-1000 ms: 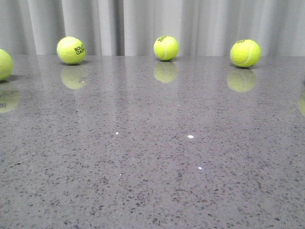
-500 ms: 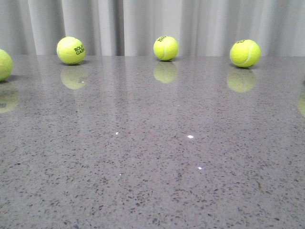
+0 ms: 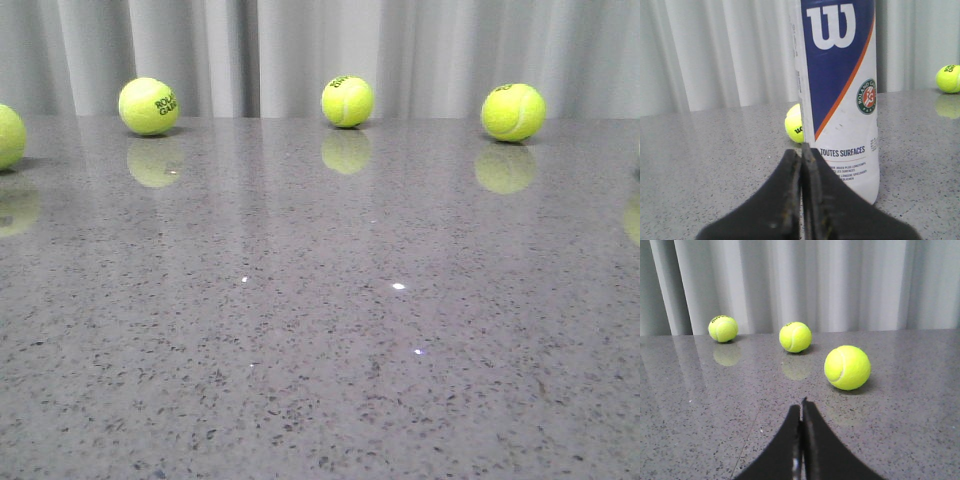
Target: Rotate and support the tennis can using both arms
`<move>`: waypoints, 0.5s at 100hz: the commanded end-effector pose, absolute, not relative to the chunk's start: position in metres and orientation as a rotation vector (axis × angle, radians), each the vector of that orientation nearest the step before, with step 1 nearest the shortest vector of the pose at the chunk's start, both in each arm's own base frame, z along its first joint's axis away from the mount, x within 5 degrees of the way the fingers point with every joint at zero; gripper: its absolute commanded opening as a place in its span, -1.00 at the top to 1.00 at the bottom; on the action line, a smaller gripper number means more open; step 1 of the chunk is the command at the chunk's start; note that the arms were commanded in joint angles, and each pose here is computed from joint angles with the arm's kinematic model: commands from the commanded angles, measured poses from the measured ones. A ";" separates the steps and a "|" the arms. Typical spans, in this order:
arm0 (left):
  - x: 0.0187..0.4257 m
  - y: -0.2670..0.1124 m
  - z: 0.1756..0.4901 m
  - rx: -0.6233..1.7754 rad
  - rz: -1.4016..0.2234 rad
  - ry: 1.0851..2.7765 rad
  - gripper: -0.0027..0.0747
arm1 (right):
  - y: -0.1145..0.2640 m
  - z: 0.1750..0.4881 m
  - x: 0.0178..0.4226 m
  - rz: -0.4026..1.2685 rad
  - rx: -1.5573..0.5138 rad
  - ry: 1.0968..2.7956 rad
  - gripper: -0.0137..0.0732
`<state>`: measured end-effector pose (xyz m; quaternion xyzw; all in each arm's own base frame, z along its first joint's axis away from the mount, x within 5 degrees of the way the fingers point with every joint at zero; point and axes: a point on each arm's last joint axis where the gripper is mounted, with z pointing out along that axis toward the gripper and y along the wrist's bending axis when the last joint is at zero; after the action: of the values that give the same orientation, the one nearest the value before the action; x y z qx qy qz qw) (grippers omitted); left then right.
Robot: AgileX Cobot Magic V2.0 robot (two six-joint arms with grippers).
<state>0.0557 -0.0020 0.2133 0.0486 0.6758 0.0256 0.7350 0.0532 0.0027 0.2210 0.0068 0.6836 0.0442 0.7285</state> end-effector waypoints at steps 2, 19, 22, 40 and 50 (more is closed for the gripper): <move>0.054 -0.002 0.207 0.099 0.047 1.410 0.99 | 0.002 0.232 0.050 0.096 0.011 1.354 0.84; 0.054 -0.002 0.207 0.099 0.047 1.410 0.99 | 0.003 0.224 0.052 0.097 0.010 1.330 0.84; 0.054 -0.002 0.207 0.099 0.047 1.410 0.99 | 0.003 0.224 0.052 0.097 0.010 1.328 0.84; 0.054 -0.002 0.207 0.099 0.047 1.410 0.99 | 0.003 0.224 0.052 0.097 0.010 1.331 0.84; 0.054 -0.002 0.207 0.099 0.047 1.410 0.99 | 0.003 0.224 0.052 0.097 0.010 1.331 0.84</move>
<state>0.0557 -0.0020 0.2133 0.0486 0.6758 0.0256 0.7350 0.0561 0.0028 0.2085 0.0084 0.6657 0.0462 0.7448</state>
